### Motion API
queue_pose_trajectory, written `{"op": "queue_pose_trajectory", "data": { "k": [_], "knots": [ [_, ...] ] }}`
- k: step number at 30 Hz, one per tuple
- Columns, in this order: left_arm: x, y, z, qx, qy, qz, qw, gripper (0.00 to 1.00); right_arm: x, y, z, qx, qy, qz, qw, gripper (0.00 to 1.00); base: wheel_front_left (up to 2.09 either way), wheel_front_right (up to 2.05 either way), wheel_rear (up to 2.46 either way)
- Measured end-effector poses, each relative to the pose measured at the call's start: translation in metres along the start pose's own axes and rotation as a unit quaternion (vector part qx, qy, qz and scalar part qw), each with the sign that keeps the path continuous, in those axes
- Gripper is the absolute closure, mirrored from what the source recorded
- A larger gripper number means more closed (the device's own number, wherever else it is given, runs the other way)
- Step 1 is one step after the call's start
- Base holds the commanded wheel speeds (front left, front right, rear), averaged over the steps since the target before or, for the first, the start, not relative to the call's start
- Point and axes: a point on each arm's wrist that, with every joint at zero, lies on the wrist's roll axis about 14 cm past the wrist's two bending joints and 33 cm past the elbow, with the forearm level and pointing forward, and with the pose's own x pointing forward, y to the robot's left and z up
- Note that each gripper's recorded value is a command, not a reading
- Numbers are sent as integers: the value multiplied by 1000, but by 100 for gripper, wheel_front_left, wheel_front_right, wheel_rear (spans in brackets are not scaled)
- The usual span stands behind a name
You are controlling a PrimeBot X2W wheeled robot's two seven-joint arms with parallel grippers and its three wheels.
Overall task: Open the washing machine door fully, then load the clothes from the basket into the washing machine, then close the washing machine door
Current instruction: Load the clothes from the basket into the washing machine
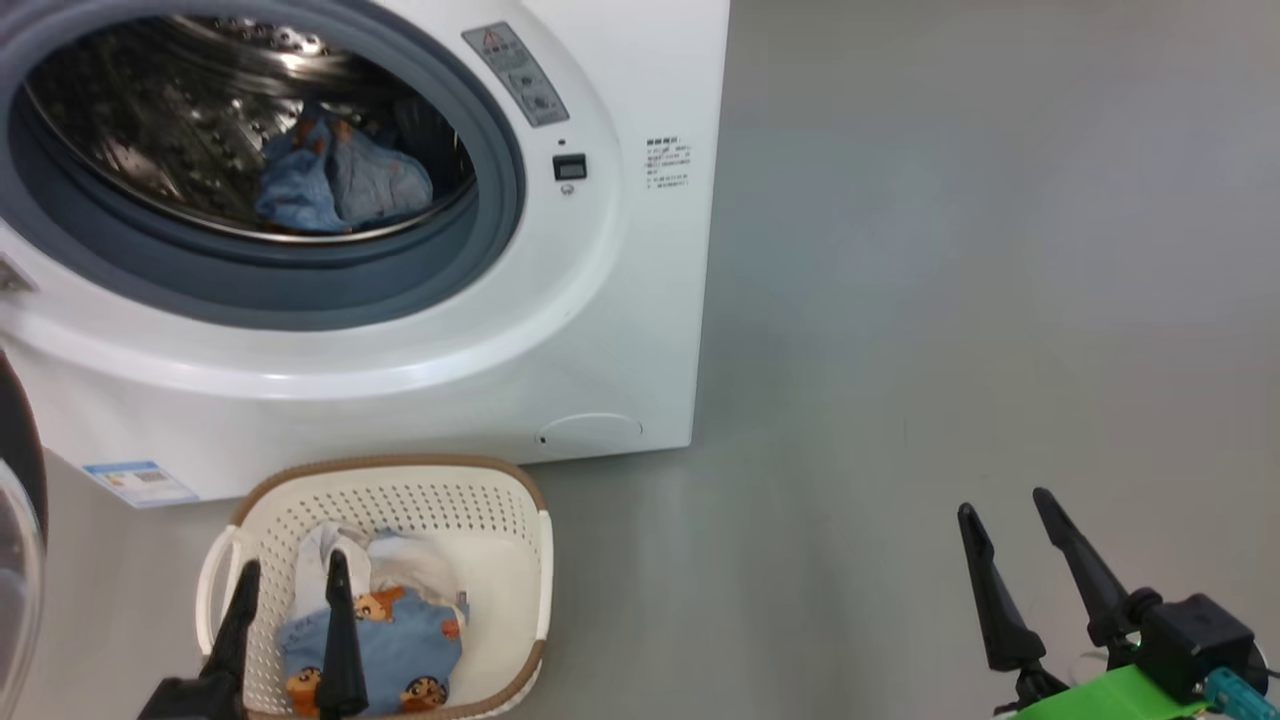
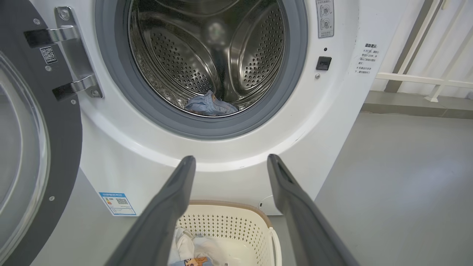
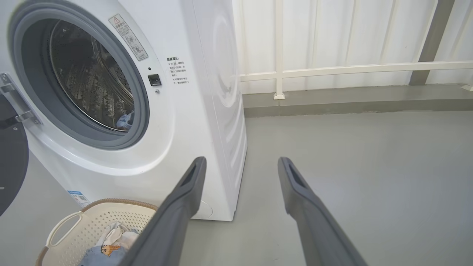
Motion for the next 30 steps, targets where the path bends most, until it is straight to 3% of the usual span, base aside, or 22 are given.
{"op": "queue_pose_trajectory", "data": {
  "k": [11,30],
  "knots": [
    [-18,3,9,-1,-15,6,1000,0,-21,5,10,6,-8,-3,1000,0,0,0,0],
    [-20,1,13,-2,-22,-1,1000,0,-22,9,17,8,-17,-1,1000,0,0,0,0]
  ]
}}
